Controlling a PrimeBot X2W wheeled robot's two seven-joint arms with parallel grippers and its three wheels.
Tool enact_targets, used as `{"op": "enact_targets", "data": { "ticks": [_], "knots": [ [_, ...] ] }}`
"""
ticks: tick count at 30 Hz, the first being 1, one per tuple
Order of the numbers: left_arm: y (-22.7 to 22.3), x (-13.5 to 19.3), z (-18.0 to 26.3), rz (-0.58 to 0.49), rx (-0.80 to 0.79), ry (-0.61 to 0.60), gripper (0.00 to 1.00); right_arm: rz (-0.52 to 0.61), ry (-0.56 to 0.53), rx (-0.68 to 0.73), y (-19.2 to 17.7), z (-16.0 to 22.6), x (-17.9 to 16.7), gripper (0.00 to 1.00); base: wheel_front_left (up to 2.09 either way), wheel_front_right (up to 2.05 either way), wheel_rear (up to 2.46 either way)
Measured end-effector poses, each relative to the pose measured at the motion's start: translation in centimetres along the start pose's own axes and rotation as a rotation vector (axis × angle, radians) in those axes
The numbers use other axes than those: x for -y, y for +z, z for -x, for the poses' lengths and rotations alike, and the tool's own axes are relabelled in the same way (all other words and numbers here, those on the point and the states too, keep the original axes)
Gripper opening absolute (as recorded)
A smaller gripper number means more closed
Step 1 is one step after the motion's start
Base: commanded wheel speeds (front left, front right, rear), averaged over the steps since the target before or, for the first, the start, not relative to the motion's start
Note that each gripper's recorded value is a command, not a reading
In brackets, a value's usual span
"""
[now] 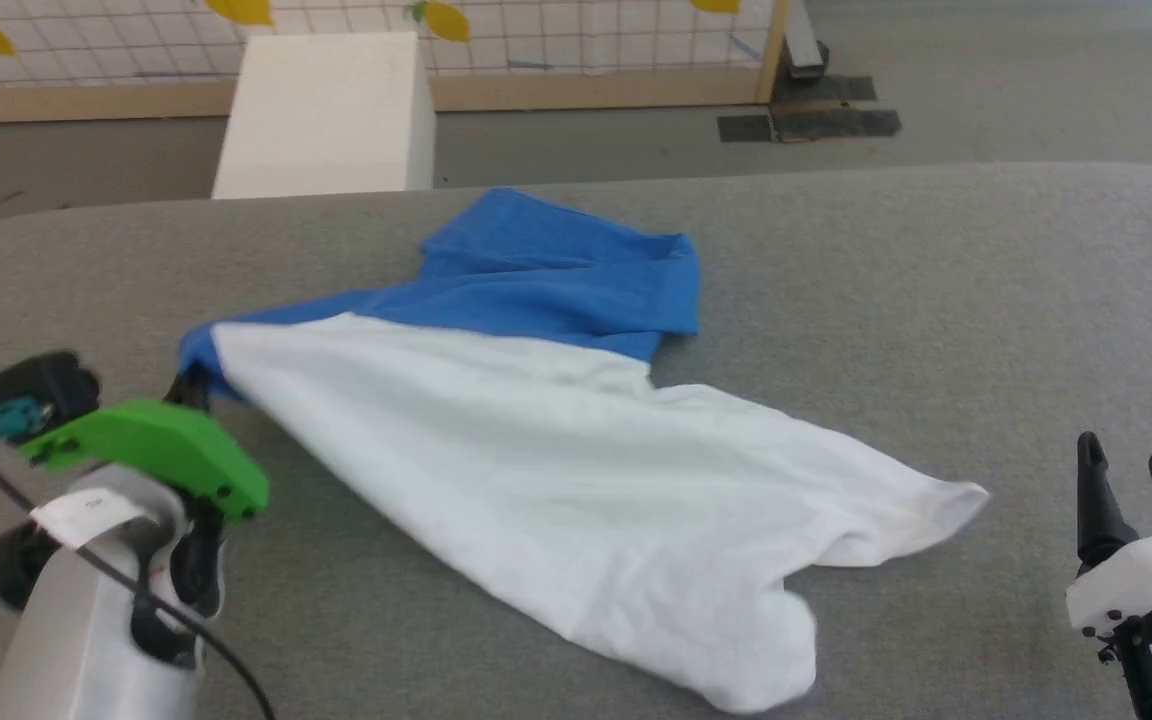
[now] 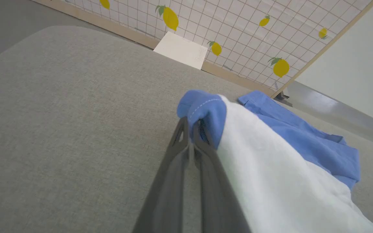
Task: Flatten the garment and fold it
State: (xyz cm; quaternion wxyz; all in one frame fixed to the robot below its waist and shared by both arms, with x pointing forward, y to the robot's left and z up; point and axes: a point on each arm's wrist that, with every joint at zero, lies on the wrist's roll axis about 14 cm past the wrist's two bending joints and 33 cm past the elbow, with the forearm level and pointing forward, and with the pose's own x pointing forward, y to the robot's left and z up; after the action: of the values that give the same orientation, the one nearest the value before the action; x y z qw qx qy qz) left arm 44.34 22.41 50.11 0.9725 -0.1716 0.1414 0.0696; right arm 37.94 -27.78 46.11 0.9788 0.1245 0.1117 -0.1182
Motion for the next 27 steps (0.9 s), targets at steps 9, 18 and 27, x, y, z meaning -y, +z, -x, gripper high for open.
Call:
{"op": "enact_targets", "data": {
  "ticks": [9, 18, 27],
  "knots": [
    [-4.4, -2.5, 3.5, 0.100, -0.118, 0.053, 1.00, 0.021, 0.098, -0.022, -0.4, -0.7, -3.6, 1.00, 0.00, 0.00, 0.00],
    [5.9, -1.3, 5.7, -0.208, 0.522, -0.034, 1.00, 0.141, 0.270, -0.091, 0.6, -3.4, -11.1, 1.00, 0.00, 0.00, 0.00],
    [2.0, 0.1, 4.2, -0.199, 0.449, -0.050, 1.00, 0.413, 0.402, -0.360, -2.0, -8.7, -19.7, 1.00, 0.00, 0.00, 0.00]
  ]
}}
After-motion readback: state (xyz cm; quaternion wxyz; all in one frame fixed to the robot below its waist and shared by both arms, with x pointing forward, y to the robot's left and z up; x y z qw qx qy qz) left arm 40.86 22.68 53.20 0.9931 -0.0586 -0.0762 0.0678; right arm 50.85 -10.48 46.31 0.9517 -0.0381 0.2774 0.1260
